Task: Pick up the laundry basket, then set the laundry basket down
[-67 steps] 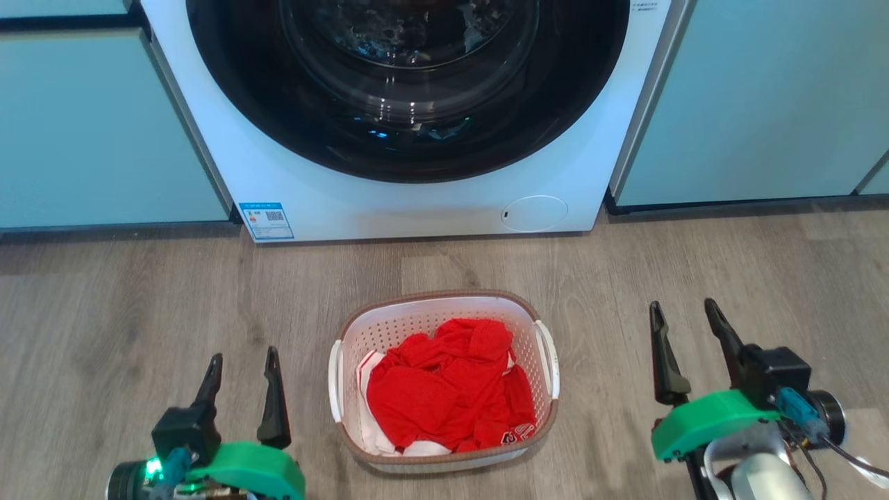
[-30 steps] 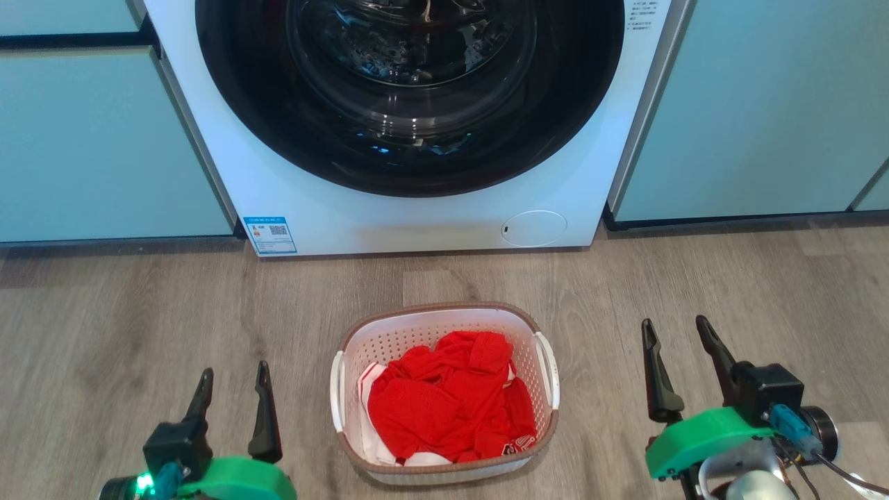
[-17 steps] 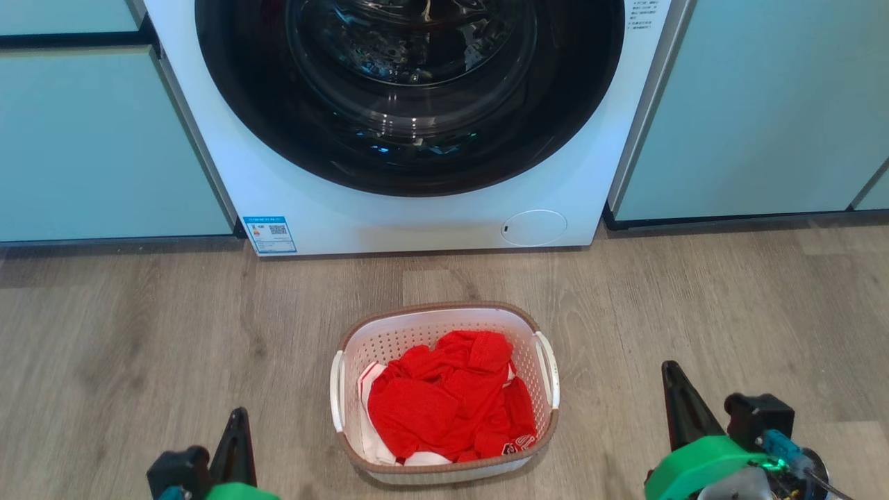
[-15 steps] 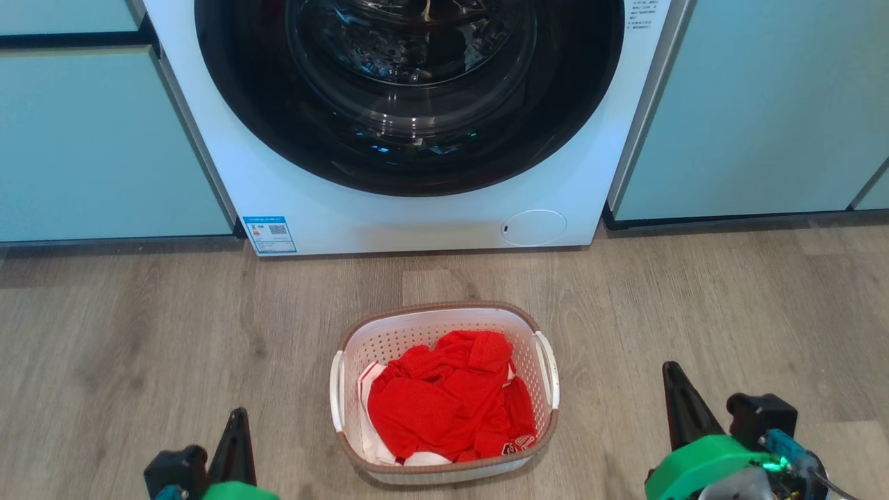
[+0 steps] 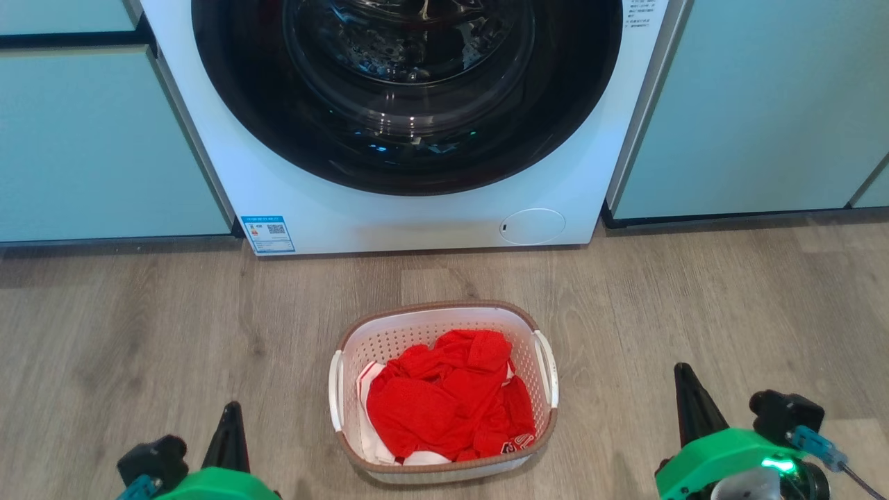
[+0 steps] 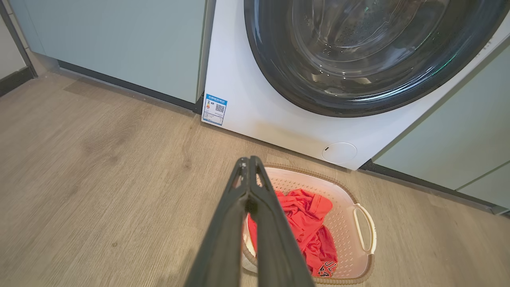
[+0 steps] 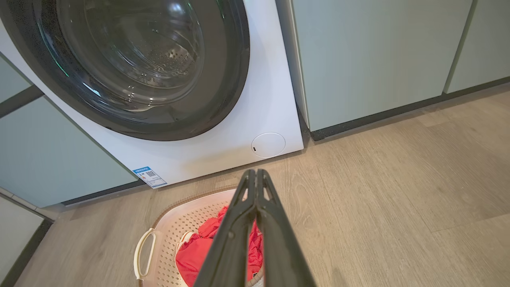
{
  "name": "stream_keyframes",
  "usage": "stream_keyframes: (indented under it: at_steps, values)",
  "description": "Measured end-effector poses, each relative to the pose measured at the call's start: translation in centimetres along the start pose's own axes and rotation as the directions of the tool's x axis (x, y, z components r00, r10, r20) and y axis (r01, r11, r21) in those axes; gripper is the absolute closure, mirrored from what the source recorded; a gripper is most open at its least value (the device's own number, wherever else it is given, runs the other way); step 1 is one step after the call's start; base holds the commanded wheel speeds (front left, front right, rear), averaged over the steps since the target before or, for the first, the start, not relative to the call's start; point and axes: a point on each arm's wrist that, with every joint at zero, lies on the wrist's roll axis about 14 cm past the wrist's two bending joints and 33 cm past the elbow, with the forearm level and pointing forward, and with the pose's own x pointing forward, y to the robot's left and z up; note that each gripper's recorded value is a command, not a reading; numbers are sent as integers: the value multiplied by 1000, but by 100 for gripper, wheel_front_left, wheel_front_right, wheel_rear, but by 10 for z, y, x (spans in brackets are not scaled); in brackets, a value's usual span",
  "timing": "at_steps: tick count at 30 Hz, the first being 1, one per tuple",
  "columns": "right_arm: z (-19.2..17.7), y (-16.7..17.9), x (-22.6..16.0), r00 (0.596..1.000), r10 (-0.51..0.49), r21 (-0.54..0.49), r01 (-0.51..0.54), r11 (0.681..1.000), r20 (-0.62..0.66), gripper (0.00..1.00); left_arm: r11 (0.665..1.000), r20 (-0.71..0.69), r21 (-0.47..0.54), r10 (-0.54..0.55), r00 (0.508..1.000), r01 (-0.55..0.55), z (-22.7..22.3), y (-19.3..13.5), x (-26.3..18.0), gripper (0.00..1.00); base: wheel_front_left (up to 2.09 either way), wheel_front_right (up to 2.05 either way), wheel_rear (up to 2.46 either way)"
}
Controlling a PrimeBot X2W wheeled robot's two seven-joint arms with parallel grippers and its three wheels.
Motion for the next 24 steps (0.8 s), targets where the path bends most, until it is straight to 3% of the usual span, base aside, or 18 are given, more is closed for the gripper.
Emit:
stream_keyframes:
  at_steps: [24]
  values:
    - [8, -19, 4, 997, -75, 262, 71, 963, 3, 100, 961, -26, -276, 10, 1000, -17, 6, 4, 12, 100, 0, 0, 0]
